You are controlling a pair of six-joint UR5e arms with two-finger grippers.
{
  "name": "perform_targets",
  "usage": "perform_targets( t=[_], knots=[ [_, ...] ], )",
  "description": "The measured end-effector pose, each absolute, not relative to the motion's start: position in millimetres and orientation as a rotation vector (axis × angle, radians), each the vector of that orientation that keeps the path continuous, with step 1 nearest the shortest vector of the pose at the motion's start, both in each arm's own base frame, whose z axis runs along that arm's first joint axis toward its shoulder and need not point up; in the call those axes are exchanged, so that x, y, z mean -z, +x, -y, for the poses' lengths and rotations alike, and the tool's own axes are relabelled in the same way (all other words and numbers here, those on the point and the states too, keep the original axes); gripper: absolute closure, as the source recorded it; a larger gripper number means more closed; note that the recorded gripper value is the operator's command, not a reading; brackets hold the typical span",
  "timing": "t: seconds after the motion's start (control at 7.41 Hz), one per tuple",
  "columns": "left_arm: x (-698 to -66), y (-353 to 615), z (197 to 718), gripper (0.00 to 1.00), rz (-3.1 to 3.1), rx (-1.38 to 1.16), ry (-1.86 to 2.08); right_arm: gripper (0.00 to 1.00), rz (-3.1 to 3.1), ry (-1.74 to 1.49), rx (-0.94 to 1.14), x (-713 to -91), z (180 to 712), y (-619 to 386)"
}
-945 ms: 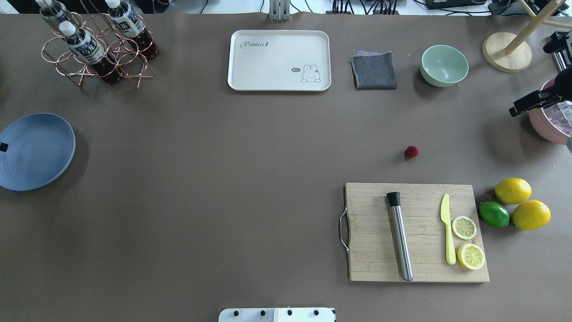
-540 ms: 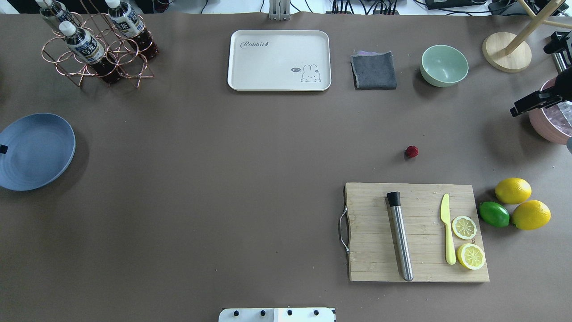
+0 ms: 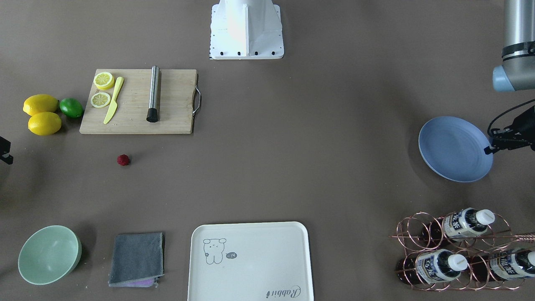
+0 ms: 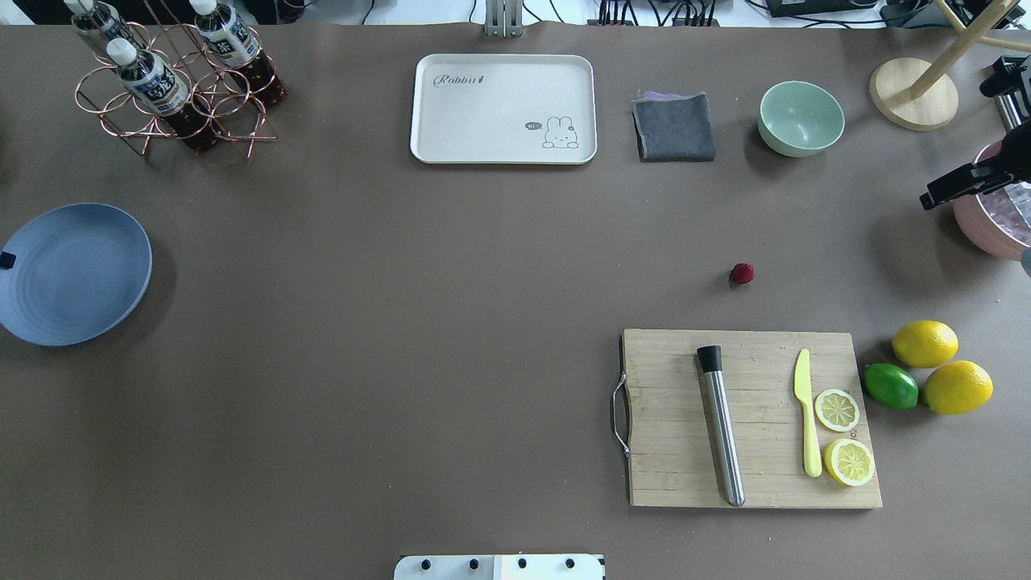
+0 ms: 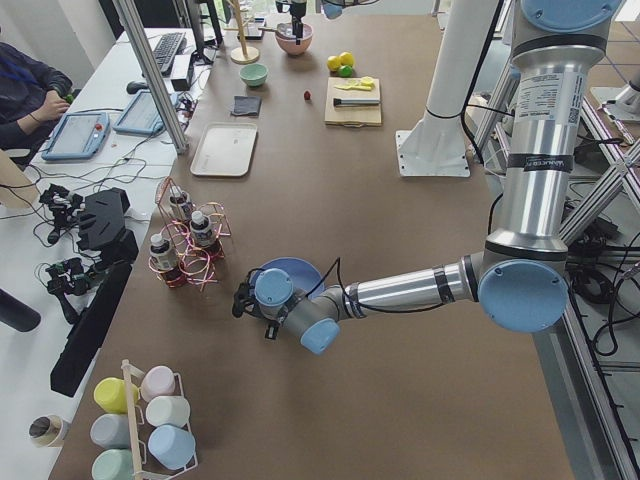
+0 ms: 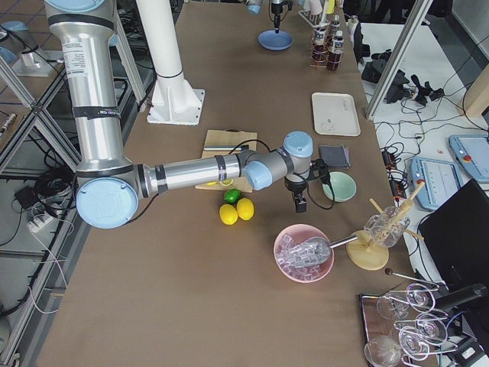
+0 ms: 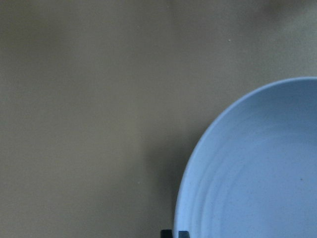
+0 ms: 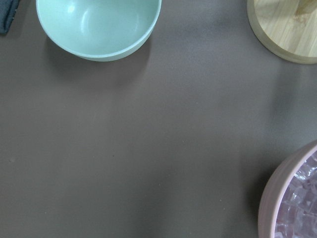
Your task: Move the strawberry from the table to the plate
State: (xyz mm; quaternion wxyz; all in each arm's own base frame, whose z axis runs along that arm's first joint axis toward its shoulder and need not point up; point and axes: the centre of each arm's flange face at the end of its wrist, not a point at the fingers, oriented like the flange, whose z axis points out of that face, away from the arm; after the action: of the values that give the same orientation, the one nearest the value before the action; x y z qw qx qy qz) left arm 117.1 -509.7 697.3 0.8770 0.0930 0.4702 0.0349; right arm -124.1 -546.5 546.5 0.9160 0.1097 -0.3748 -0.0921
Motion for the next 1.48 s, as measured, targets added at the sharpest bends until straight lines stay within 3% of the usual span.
perform_targets(
  t=[0.54, 1.21, 1.48],
  knots=[
    [-558.3, 160.5, 510.6, 1.0, -1.157, 0.085, 0.144, 0.0, 0.787, 0.23, 0.188, -536.4, 548.0, -126.6],
    [-373.4, 377.4, 514.6, 1.0, -1.182, 0.215, 0.063, 0.01, 0.832, 0.194, 0.118, -501.2, 560.5, -165.1],
    [-319.0, 461.7, 487.6, 1.0, -1.156, 0.218, 0.056, 0.01, 0.841, 0.182, 0.102, -496.7, 559.4, -175.0]
  ],
)
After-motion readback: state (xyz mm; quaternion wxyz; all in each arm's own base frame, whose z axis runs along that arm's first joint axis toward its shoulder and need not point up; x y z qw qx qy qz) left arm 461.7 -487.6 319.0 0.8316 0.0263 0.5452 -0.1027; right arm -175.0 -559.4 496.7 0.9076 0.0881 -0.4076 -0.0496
